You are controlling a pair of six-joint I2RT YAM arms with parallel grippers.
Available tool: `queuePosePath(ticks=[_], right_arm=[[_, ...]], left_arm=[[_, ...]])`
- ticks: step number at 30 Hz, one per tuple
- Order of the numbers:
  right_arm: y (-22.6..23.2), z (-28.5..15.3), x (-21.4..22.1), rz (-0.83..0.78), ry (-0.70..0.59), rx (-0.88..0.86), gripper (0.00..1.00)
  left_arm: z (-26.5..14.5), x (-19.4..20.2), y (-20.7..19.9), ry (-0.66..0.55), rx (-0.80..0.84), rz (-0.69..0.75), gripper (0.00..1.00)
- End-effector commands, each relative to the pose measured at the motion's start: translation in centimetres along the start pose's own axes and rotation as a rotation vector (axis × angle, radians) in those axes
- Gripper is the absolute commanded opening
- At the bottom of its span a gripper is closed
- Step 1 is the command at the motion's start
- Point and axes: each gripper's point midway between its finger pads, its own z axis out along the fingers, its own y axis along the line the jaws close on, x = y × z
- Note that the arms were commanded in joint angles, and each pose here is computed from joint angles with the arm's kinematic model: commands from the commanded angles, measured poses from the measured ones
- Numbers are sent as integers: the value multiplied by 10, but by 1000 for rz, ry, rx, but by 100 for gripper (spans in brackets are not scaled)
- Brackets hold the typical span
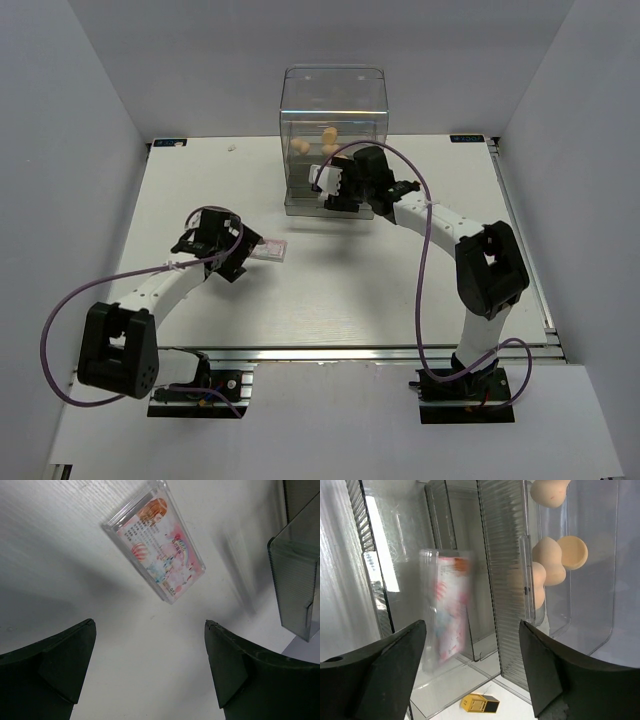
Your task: Organize the makeup
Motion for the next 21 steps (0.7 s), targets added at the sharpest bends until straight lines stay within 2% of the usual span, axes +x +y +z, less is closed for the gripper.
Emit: queuePosePath(ticks=[1,6,11,15,21], right_arm=[[-25,-7,-13,19,-31,80,81],[-29,-19,-21,51,-53,91,84],[-37,-48,-33,175,-114,112,84],[-36,-74,-35,272,-154,127,83],[-22,-100,-22,364,-159,132,82]], left_arm=[[0,-11,-17,-15,-3,-37,98],[9,-14,-27,6,-24,-59,98],[17,-15,-25,28,-105,-72,98],[24,-16,-10,49,-259,-63,98],[41,-26,-8,58,-401,-31,98]])
